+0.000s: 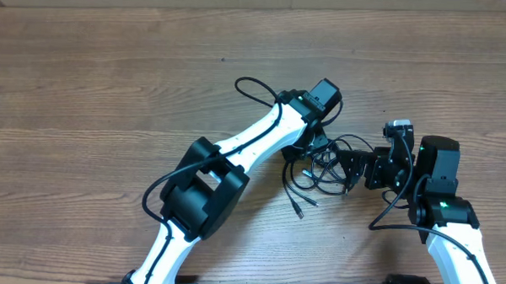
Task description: Untangle cables
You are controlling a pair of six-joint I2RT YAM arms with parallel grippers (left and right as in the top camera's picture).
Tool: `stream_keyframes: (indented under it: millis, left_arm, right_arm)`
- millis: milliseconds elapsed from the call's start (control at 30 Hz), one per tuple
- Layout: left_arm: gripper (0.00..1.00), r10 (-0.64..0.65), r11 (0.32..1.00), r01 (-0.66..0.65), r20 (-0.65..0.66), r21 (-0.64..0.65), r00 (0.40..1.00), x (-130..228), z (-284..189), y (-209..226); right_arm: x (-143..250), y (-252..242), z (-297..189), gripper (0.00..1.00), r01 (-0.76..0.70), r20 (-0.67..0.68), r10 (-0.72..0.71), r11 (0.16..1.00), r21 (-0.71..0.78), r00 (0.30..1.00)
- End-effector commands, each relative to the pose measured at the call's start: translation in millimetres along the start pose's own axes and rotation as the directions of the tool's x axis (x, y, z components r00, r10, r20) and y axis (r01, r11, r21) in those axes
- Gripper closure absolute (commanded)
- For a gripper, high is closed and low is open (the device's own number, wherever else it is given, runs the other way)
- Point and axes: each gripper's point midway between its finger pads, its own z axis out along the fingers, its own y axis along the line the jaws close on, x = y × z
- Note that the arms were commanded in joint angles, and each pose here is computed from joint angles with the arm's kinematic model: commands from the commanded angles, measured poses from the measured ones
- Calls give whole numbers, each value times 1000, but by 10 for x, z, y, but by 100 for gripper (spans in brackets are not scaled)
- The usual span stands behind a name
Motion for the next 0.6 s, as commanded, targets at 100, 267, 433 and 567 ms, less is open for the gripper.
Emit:
stream_keyframes:
  millis: [100, 267, 433, 567]
  left_arm:
    - [57, 19, 1000, -18, 48, -16, 999, -8, 2, -45]
    - [54, 32, 999, -31, 69, -13, 997, 7, 9, -89]
    - [47, 43, 999, -42, 84, -6, 996, 27, 12, -135]
    - [45, 56, 998, -54, 117, -20, 992, 25, 15, -144]
  right_arm:
    - [-95, 22, -19, 0, 11, 20, -11, 1000, -1, 1000]
    - [-96, 22, -19, 0, 11, 20, -11, 1000, -1, 1000]
    - [-96, 22, -19, 0, 11, 20, -11, 1000, -1, 1000]
    - [-96, 22, -19, 0, 11, 20, -11, 1000, -1, 1000]
